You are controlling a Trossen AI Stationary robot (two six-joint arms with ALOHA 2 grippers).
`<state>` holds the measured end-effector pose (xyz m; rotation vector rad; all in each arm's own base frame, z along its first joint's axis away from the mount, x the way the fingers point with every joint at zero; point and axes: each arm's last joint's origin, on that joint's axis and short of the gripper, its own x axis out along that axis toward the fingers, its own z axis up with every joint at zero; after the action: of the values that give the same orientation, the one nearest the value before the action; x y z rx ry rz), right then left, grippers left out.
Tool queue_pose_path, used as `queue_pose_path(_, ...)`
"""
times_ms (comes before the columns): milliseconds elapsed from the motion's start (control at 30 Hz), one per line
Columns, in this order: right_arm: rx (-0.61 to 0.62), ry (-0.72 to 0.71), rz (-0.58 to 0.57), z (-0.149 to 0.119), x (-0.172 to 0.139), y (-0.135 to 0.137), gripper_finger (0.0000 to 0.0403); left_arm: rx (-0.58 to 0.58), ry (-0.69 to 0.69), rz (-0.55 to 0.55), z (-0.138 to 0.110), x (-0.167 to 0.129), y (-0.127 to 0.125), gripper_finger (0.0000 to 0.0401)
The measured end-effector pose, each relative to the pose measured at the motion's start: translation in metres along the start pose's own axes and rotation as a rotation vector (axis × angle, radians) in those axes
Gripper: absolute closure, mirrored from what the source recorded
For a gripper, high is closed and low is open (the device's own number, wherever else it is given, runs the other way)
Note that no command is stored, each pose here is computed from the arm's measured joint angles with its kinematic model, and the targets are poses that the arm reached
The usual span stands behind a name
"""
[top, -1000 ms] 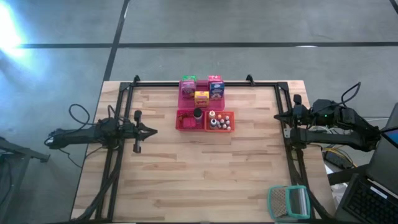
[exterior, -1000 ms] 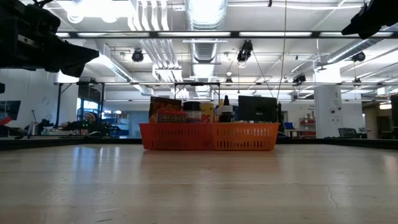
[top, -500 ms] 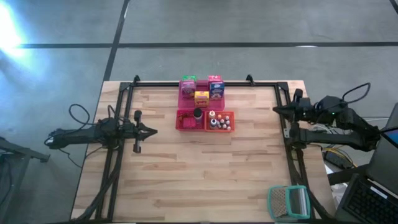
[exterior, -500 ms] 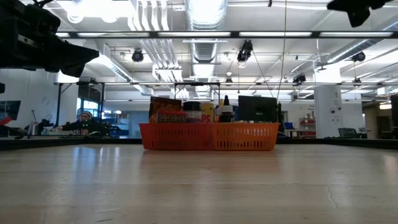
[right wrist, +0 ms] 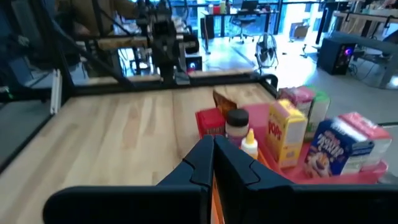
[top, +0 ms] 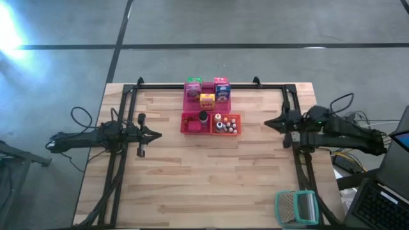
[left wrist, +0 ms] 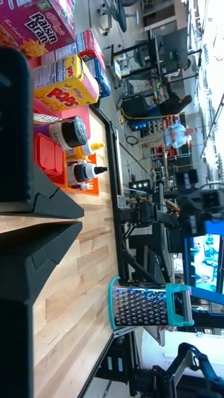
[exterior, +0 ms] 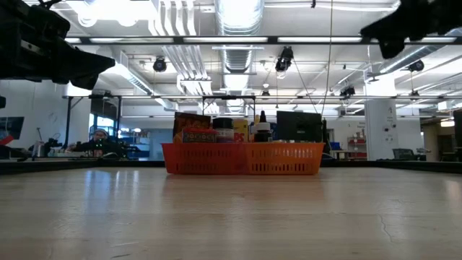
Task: Pick & Place Kitchen Items
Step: Return to Home Position
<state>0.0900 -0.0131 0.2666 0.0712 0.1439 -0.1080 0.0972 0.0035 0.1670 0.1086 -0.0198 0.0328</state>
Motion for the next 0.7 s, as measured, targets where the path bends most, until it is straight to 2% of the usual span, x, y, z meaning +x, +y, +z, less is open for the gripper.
queue_pose_path(233,-0.013,0.065,-0.018,-0.03,0.012,-0.003,0.0394,0.0,0.0,0.0,0.0,0.0,0.0,0.0375)
queue_pose_path(700,-0.061,-0.061,-0.016,-0.056,-0.005,-0.003,0.0394,0.0,0.0,0.0,0.0,0.0,0.0,0.0375)
